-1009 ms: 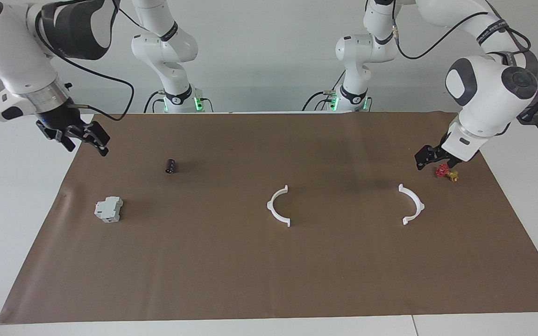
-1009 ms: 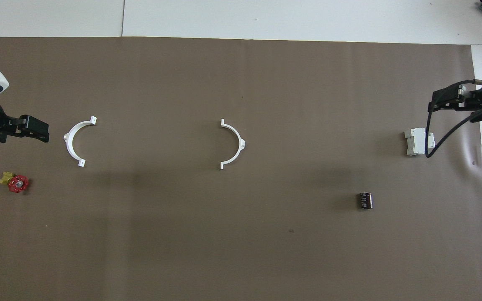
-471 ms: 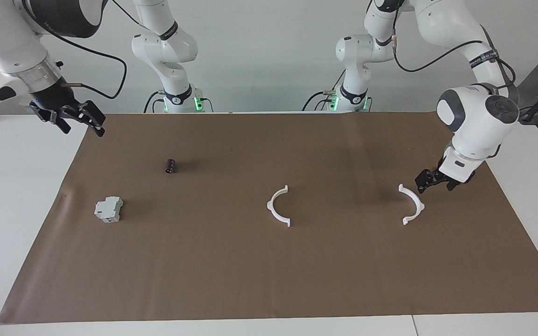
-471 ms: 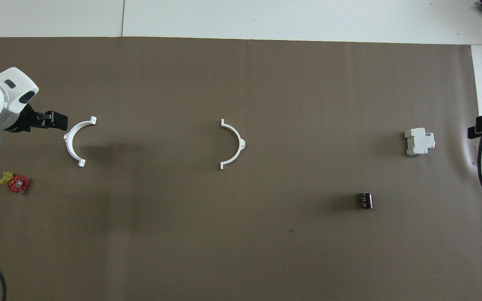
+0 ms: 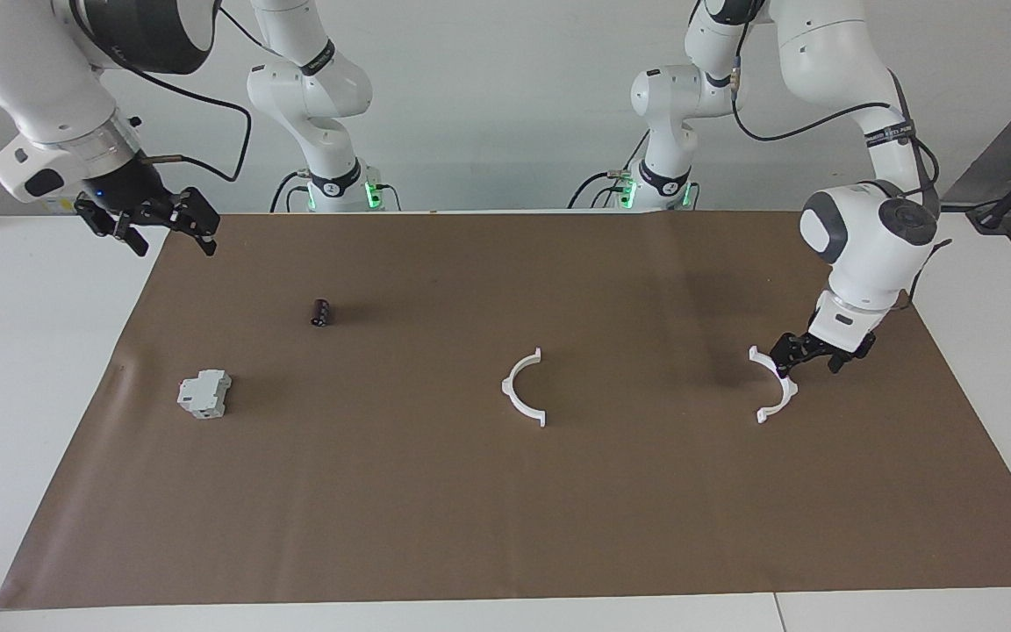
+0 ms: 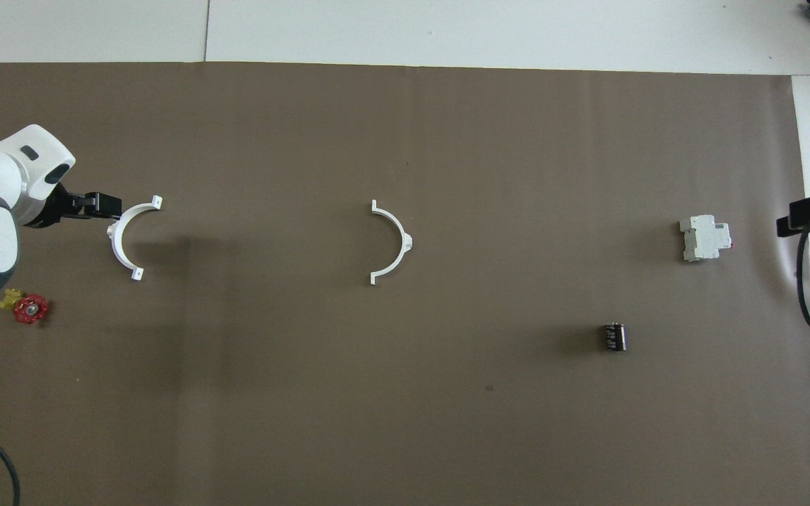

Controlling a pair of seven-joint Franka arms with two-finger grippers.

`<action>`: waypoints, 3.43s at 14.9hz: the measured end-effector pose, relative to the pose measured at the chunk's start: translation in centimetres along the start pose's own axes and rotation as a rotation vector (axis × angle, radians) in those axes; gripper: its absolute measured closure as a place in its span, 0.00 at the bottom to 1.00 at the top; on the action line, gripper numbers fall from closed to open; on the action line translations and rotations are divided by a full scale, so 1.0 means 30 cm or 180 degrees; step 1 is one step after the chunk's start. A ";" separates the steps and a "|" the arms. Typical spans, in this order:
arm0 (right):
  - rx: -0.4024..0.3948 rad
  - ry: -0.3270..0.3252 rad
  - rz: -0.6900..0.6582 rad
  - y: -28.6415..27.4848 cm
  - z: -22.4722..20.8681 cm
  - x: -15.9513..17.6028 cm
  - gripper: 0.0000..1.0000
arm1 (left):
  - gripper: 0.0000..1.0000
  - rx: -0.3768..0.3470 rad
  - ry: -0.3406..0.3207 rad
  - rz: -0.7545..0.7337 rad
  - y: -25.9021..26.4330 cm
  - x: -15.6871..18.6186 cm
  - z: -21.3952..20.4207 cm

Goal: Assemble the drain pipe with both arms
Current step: 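Lower the left gripper onto the other white half-ring and grasp it, then carry the half-ring with the left gripper toward the placed half-ring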

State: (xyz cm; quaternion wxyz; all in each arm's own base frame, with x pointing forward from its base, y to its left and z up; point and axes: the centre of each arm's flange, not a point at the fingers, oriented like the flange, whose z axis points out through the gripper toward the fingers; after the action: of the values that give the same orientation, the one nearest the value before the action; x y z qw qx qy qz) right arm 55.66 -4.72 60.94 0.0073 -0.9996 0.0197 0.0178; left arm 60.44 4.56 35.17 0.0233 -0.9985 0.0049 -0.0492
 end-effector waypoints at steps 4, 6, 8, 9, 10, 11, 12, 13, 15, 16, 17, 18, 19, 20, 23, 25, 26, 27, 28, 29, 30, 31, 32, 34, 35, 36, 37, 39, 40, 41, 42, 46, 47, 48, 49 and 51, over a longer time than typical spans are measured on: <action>-0.0006 -0.0049 -0.0026 -0.053 0.020 -0.007 0.00 | 0.02 0.0001 -0.0012 -0.0098 0.003 -0.008 0.043; -0.0007 -0.0075 0.0014 -0.091 0.030 -0.019 0.00 | 0.03 0.0004 0.0007 -0.0199 0.006 -0.011 0.084; -0.0008 -0.0068 -0.0019 -0.120 0.025 -0.027 0.00 | 0.03 0.0008 -0.0008 -0.0227 0.008 -0.012 0.135; -0.0007 -0.0056 -0.0020 -0.120 0.018 -0.030 0.00 | 0.03 0.0009 -0.0025 -0.0234 0.009 -0.013 0.149; -0.0006 -0.0037 -0.0012 -0.114 0.008 -0.035 0.00 | 0.03 0.0009 -0.0034 -0.0242 0.010 -0.014 0.155; -0.0004 -0.0014 -0.0013 -0.104 -0.005 -0.041 0.00 | 0.03 0.0009 -0.0038 -0.0256 0.010 -0.014 0.157; -0.0002 0.0001 -0.0027 -0.095 -0.014 -0.045 0.00 | 0.03 0.0009 -0.0038 -0.0267 0.010 -0.014 0.157; -0.0002 0.0012 -0.0034 -0.089 -0.020 -0.049 0.00 | 0.03 0.0009 -0.0036 -0.0272 0.010 -0.014 0.157; -0.0029 0.0017 -0.0038 -0.084 -0.023 -0.051 0.00 | 0.04 0.0009 -0.0029 -0.0275 0.010 -0.013 0.157; -0.0047 0.0014 -0.0039 -0.082 -0.021 -0.051 0.00 | 0.04 0.0009 -0.0028 -0.0276 0.010 -0.013 0.157; -0.0057 0.0011 -0.0040 -0.082 -0.020 -0.051 0.00 | 0.08 0.0009 -0.0026 -0.0276 0.010 -0.013 0.157; -0.0059 0.0007 -0.0041 -0.082 -0.018 -0.051 0.00 | 0.08 0.0010 -0.0026 -0.0276 0.010 -0.013 0.159; -0.0059 0.0006 -0.0041 -0.082 -0.017 -0.052 0.00 | 0.09 0.0010 -0.0023 -0.0276 0.010 -0.012 0.163; -0.0059 0.0005 -0.0041 -0.082 -0.017 -0.052 0.00 | 0.10 0.0011 -0.0012 -0.0276 0.010 -0.011 0.169; -0.0058 0.0007 -0.0042 -0.082 -0.018 -0.052 0.00 | 0.19 0.0013 -0.0005 -0.0277 0.010 -0.010 0.181; -0.0058 0.0008 -0.0042 -0.082 -0.019 -0.052 0.00 | 0.25 0.0013 0.0002 -0.0278 0.010 -0.009 0.181; -0.0058 0.0008 -0.0042 -0.082 -0.019 -0.052 0.00 | 0.39 0.0013 0.0006 -0.0278 0.010 -0.009 0.180; -0.0058 0.0008 -0.0042 -0.082 -0.019 -0.052 0.00 | 0.51 0.0013 0.0010 -0.0278 0.010 -0.008 0.180; -0.0058 0.0008 -0.0042 -0.082 -0.019 -0.053 0.00 | 0.62 0.0012 0.0019 -0.0276 0.012 -0.006 0.178; -0.0058 0.0008 -0.0043 -0.083 -0.019 -0.053 0.00 | 0.72 0.0011 0.0023 -0.0273 0.014 -0.005 0.177; -0.0058 0.0008 -0.0043 -0.083 -0.019 -0.053 0.00 | 0.79 0.0011 0.0034 -0.0274 0.013 -0.003 0.172; -0.0058 0.0008 -0.0043 -0.083 -0.019 -0.053 0.00 | 0.79 0.0011 0.0034 -0.0275 0.013 -0.003 0.172; -0.0058 0.0008 -0.0043 -0.083 -0.019 -0.053 0.00 | 0.79 0.0011 0.0034 -0.0275 0.013 -0.003 0.172; -0.0058 0.0008 -0.0043 -0.083 -0.019 -0.053 0.00 | 0.79 0.0010 0.0035 -0.0282 0.014 -0.003 0.172; -0.0058 0.0008 -0.0043 -0.083 -0.019 -0.053 0.00 | 0.79 0.0008 0.0036 -0.0308 0.018 -0.003 0.171; -0.0058 0.0009 -0.0043 -0.083 -0.019 -0.053 0.00 | 0.79 0.0000 0.0039 -0.0342 0.030 -0.001 0.170; -0.0058 0.0009 -0.0043 -0.083 -0.019 -0.053 0.00 | 0.79 -0.0020 0.0048 -0.0352 0.060 0.003 0.164; -0.0058 0.0009 -0.0043 -0.083 -0.019 -0.053 0.00 | 0.79 -0.0088 0.0019 -0.0271 0.168 0.004 0.136; -0.0058 0.0009 -0.0043 -0.083 -0.019 -0.053 0.00 | 0.79 -0.0122 -0.0031 -0.0255 0.232 -0.001 0.116; -0.0058 0.0009 -0.0043 -0.083 -0.019 -0.053 0.00 | 0.79 -0.0150 -0.0075 -0.0293 0.294 -0.005 0.094; -0.0058 0.0009 -0.0043 -0.083 -0.019 -0.053 0.00 | 0.79 -0.0178 -0.0103 -0.0367 0.361 -0.010 0.070; -0.0058 0.0009 -0.0043 -0.083 -0.019 -0.053 0.00 | 0.79 -0.0256 -0.0187 -0.0612 0.589 -0.038 0.015; -0.0058 0.0009 -0.0043 -0.083 -0.019 -0.053 0.00 | 0.79 -0.0261 -0.0195 -0.0639 0.620 -0.045 0.014; -0.0058 0.0009 -0.0043 -0.083 -0.019 -0.053 0.00 | 0.79 -0.0265 -0.0203 -0.0654 0.644 -0.051 0.016; -0.0058 0.0009 -0.0043 -0.083 -0.019 -0.053 0.00 | 0.79 -0.0268 -0.0216 -0.0656 0.667 -0.055 0.022; -0.0058 0.0009 -0.0043 -0.083 -0.019 -0.053 0.00 | 0.79 -0.0273 -0.0243 -0.0710 0.733 -0.065 0.034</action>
State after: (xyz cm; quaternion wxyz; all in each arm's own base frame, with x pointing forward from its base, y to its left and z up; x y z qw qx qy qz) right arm 54.20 -2.19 61.60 -0.0017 -0.9998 0.0128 0.0166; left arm 58.44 -17.33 32.94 -0.0249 -0.9941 -0.1050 -0.0132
